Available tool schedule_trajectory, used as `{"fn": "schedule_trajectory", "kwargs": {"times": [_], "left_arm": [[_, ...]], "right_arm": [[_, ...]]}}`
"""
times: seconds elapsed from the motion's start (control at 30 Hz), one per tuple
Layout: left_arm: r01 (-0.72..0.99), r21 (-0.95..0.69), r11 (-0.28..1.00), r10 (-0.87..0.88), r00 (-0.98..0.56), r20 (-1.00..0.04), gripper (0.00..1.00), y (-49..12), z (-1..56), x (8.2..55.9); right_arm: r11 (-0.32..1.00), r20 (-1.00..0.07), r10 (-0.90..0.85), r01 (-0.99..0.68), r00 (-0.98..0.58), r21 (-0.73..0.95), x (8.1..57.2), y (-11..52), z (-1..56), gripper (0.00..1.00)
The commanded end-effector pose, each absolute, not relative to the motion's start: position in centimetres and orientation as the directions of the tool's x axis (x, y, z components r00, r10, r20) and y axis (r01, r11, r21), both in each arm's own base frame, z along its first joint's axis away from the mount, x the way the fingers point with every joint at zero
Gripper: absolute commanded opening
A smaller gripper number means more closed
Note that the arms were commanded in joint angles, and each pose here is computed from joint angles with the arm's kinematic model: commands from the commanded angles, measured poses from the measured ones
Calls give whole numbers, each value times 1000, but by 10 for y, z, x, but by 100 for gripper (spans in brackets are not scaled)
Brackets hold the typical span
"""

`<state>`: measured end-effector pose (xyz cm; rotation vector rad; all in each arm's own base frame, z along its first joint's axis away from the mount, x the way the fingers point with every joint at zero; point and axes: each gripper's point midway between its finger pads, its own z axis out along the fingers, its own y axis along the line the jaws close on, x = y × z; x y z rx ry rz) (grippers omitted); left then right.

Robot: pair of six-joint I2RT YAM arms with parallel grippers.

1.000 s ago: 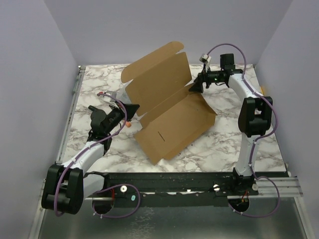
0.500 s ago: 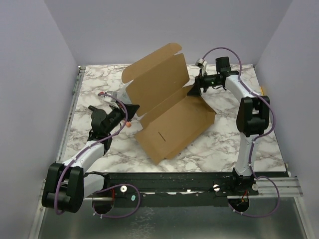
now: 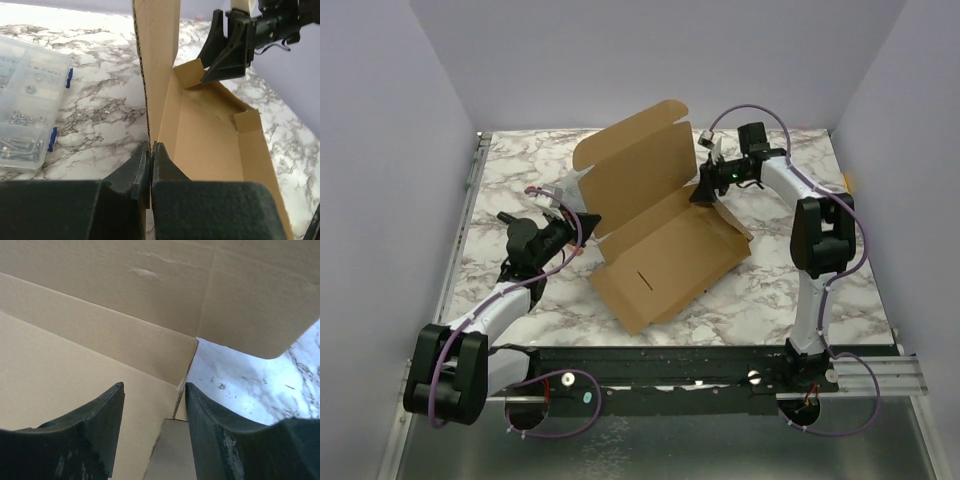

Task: Fold the paper box
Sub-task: Fold the paper box at the center of the board.

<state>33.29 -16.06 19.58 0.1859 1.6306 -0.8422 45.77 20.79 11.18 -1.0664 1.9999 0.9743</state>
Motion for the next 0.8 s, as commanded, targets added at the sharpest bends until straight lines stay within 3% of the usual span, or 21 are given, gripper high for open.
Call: {"fn": "schedule_trajectory", "kwargs": {"times": [0.0,0.3,0.77], "left_arm": [[620,-275,735,-206,-182,-961,0,-170,202,325],[650,-136,748,-35,-166,-986,0,-172,188,317],[720,47,692,109,-40,-993,0,-181,190,302]], "right_arm": [[431,-779,-421,-859,-464,278,449,213,109,54],[456,-784,-406,-848,-470,272,454,213,114,60],[448,-723,-434,-825,-538,345,418,206,84,50]]}}
